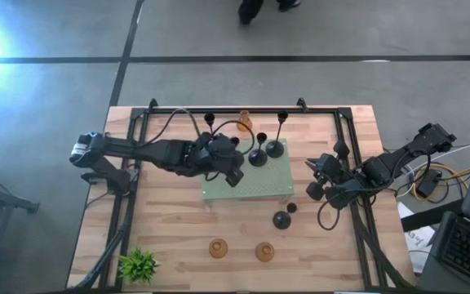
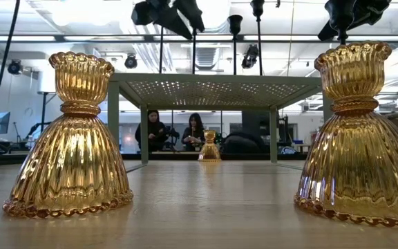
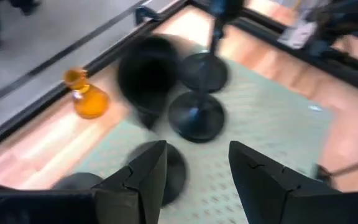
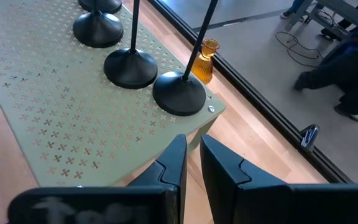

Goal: Pick & Place candle stick holders
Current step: Put the small black candle holder on the shelf, then put the large black candle holder on the shelf

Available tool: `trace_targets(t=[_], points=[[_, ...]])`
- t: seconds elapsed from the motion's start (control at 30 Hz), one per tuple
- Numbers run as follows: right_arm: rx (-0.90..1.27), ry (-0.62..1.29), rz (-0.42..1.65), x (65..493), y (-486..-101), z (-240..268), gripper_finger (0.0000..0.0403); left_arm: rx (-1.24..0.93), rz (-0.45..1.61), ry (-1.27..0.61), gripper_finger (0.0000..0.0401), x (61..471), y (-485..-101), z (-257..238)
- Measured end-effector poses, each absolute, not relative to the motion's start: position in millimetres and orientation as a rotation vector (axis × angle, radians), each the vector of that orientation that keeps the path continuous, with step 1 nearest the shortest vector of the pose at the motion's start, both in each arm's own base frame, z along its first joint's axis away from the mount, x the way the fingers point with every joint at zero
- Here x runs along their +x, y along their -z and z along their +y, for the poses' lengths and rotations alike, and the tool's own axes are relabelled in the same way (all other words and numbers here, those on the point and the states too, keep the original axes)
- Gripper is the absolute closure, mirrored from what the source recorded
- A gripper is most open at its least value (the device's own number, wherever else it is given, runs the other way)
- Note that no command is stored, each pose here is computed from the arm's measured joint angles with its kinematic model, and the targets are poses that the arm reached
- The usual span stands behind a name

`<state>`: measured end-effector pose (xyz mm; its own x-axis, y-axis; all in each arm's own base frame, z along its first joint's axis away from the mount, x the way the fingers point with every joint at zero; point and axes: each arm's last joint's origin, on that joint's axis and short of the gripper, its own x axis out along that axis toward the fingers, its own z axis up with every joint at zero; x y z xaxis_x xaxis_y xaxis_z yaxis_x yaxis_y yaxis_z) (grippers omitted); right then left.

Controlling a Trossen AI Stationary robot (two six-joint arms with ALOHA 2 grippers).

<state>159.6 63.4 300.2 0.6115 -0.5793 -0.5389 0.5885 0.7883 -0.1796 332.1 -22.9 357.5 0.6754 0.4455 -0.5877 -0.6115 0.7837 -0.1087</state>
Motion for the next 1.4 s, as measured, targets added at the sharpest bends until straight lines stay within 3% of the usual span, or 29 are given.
trace_targets(t=[0.4, 0.57, 0.73, 0.93, 1.4], points=[[0.018, 0.67, 0.62, 159, -300, 63, 0.0365, -0.269, 0.504, -0.415, 0.0224, 294, -389, -74], [0.026, 0.588, 0.69, 157, -296, 69, 0.0365, -0.099, 0.491, -0.362, 0.0224, 273, -393, -108], [0.037, 0.478, 0.737, 143, -277, 89, 0.0365, 0.125, 0.467, -0.426, 0.0224, 247, -389, -140], [0.162, 0.34, 0.682, 119, -248, 124, 0.0365, 0.31, 0.429, -0.509, 0.0224, 227, -357, -160], [0.231, 0.166, 0.442, 113, -190, 145, 0.0363, 0.121, 0.385, -0.561, 0.0224, 181, -322, -122]])
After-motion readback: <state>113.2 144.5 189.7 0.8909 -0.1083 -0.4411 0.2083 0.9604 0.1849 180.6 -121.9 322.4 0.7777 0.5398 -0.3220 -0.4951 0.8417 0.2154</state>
